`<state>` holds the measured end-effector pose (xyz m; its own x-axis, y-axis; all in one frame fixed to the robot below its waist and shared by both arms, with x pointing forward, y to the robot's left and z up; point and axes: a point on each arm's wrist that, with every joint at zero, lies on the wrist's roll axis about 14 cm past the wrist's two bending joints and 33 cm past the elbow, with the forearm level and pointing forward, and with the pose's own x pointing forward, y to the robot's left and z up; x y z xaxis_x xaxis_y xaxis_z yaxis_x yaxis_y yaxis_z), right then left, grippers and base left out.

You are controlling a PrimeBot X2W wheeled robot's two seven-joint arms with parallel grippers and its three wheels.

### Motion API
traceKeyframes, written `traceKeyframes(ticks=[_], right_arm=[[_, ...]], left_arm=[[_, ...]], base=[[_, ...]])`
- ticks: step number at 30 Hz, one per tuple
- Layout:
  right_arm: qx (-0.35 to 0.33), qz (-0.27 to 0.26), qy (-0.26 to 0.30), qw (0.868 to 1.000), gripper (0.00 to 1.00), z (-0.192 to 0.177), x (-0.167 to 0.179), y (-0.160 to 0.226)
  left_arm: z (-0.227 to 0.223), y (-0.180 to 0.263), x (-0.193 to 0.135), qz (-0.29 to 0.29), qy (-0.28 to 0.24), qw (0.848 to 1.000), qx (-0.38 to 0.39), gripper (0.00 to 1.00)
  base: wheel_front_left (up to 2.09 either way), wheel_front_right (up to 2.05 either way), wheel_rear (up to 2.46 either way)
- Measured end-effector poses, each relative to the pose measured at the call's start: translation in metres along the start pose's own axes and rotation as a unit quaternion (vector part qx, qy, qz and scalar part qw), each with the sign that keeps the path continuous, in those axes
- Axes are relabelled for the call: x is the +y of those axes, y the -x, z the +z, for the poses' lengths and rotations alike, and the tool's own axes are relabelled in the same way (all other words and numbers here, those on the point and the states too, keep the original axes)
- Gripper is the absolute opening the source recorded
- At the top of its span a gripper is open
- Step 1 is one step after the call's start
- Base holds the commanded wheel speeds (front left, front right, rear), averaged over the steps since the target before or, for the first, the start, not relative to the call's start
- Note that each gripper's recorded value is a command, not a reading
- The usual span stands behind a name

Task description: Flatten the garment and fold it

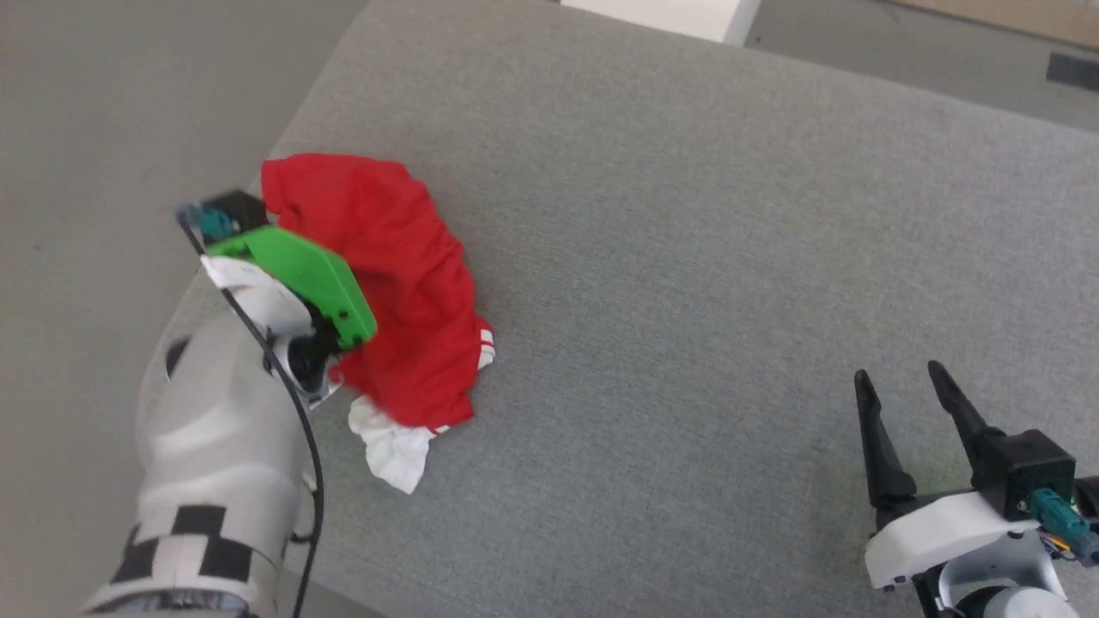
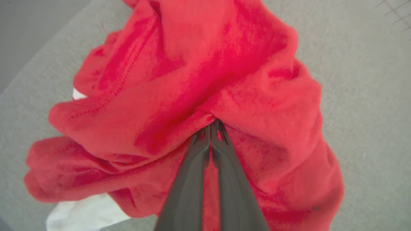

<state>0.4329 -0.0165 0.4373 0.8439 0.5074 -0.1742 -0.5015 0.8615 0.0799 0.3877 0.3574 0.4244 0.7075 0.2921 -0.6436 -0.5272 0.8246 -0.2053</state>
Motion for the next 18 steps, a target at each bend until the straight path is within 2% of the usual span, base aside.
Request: traceKeyframes(ticks=[4, 7, 11, 13, 17, 18], right_arm=[[-0.014, 0.009, -0.007, 1.000, 1.00, 0.008, 0.009, 0.002], [-0.029, 0.012, -0.013, 0.999, 1.00, 0.015, 0.013, 0.006], [-0.045, 0.006, -0.024, 0.999, 1.00, 0.021, 0.012, 0.014], [-0.052, -0.002, -0.030, 0.998, 1.00, 0.022, 0.009, 0.021], [-0.063, -0.029, -0.041, 0.997, 1.00, 0.023, -0.005, 0.036], [-0.066, -0.035, -0.043, 0.996, 1.00, 0.023, -0.008, 0.039]], left_arm=[[0.072, 0.021, -0.014, -0.037, -0.018, 0.992, -0.120, 0.00], [0.137, 0.052, -0.039, -0.081, -0.039, 0.972, -0.216, 0.00], [0.212, 0.110, -0.090, -0.147, -0.075, 0.929, -0.332, 0.00], [0.242, 0.146, -0.126, -0.198, -0.083, 0.899, -0.381, 0.00], [0.279, 0.211, -0.185, -0.277, -0.116, 0.842, -0.449, 0.00], [0.284, 0.222, -0.194, -0.289, -0.121, 0.832, -0.458, 0.00]], base=[[0.00, 0.00, 0.00], [0.00, 0.00, 0.00], [0.00, 0.00, 0.00], [0.00, 0.00, 0.00], [0.00, 0.00, 0.00], [0.00, 0.00, 0.00]])
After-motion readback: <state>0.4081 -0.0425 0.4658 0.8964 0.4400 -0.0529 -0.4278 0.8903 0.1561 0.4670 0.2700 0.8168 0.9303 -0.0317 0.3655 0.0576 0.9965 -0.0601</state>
